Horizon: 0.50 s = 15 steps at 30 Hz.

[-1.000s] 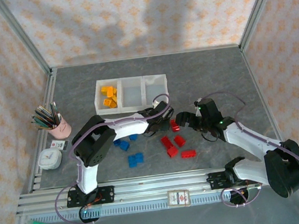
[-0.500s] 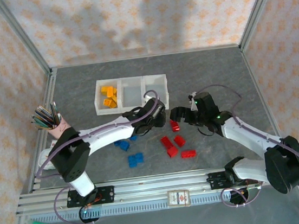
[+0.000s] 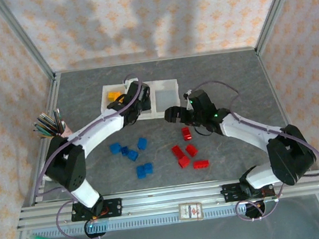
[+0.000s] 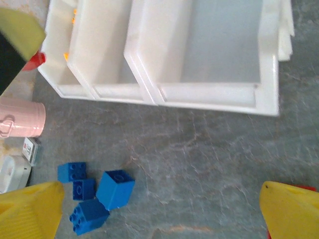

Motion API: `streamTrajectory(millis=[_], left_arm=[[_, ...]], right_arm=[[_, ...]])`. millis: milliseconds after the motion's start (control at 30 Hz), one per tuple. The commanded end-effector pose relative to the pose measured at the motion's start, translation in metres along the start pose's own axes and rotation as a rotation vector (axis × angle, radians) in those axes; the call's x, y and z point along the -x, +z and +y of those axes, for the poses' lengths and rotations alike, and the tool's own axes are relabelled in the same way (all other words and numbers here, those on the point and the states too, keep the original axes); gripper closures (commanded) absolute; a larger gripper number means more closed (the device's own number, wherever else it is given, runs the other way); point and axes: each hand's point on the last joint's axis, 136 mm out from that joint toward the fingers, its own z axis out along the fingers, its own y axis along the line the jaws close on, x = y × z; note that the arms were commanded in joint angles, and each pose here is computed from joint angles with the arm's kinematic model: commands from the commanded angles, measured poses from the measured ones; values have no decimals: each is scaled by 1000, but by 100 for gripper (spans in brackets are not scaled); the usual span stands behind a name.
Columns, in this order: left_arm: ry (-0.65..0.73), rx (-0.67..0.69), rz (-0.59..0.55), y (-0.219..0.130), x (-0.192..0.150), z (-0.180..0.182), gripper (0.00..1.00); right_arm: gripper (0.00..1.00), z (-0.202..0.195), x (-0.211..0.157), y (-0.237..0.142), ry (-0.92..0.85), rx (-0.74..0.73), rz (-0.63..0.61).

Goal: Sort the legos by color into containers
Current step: Place the lego in the container.

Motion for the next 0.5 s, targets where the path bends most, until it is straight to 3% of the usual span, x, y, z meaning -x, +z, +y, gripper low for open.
streamTrajectory(millis=[0,233,467], left_arm=[[34,53,-7,26,17,9,59],[59,106,39,82,23,13,59],[74,110,84,112,14,8,55]], right_arm=[[0,13,25,1,0,8,-78],[0,11,30,3,-11,-11,-92],[0,12,32,3,-24,-16,-95]])
